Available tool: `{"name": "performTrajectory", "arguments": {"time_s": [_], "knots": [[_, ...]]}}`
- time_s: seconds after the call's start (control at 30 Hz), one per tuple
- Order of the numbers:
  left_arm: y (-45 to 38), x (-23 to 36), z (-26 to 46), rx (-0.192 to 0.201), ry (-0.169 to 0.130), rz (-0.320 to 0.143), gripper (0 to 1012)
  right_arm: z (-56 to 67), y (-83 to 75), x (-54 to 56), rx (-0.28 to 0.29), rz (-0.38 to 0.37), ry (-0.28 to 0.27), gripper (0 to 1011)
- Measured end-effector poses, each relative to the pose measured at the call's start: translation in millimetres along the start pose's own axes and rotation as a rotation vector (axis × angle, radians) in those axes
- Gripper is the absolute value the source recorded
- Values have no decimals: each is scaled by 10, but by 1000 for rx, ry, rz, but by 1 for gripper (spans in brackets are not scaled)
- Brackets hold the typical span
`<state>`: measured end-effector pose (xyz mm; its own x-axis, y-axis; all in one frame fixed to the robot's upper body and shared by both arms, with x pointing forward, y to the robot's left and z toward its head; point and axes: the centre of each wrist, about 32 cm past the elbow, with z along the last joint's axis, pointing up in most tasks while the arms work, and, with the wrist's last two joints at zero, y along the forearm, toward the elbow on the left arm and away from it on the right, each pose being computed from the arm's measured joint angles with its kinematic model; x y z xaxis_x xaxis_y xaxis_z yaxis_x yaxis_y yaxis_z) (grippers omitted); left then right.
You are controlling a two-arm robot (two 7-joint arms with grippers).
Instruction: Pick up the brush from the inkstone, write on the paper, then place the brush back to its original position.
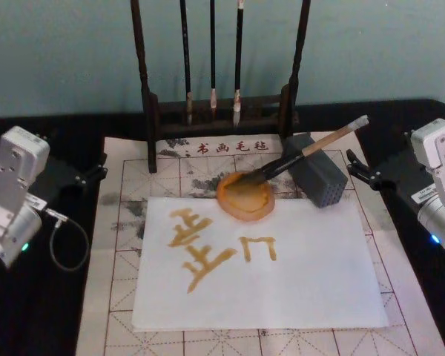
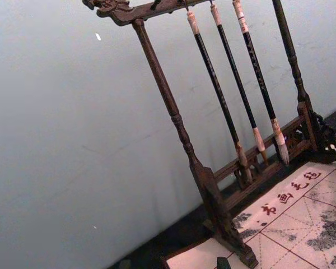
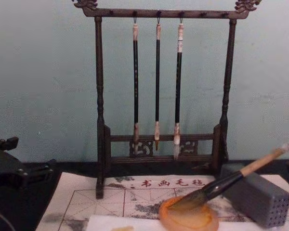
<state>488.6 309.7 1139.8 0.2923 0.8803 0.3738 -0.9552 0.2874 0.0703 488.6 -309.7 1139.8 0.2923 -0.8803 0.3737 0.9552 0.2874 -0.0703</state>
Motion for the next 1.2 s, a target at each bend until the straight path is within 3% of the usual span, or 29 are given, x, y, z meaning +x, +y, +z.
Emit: {"name": "performTrajectory", "arguments": {"time_s": [0.47, 0.67, 0.77, 0.9, 0.93, 1.03, 1.2], "knots": [[0, 0, 0, 0, 0, 0, 1001, -2, -18, 2, 2, 4, 6, 1000], [0, 0, 0, 0, 0, 0, 1001, 20, -51, 5, 4, 14, 44, 1000], [0, 0, 0, 0, 0, 0, 1001, 47, -74, 7, -2, 25, 84, 1000], [0, 0, 0, 0, 0, 0, 1001, 103, -116, 10, -29, 53, 184, 1000], [0, 0, 0, 0, 0, 0, 1001, 103, -116, 10, -29, 53, 184, 1000], [0, 0, 0, 0, 0, 0, 1001, 138, -134, 6, -51, 65, 259, 1000], [0, 0, 0, 0, 0, 0, 1001, 209, -143, -11, -93, 76, 430, 1000]]}}
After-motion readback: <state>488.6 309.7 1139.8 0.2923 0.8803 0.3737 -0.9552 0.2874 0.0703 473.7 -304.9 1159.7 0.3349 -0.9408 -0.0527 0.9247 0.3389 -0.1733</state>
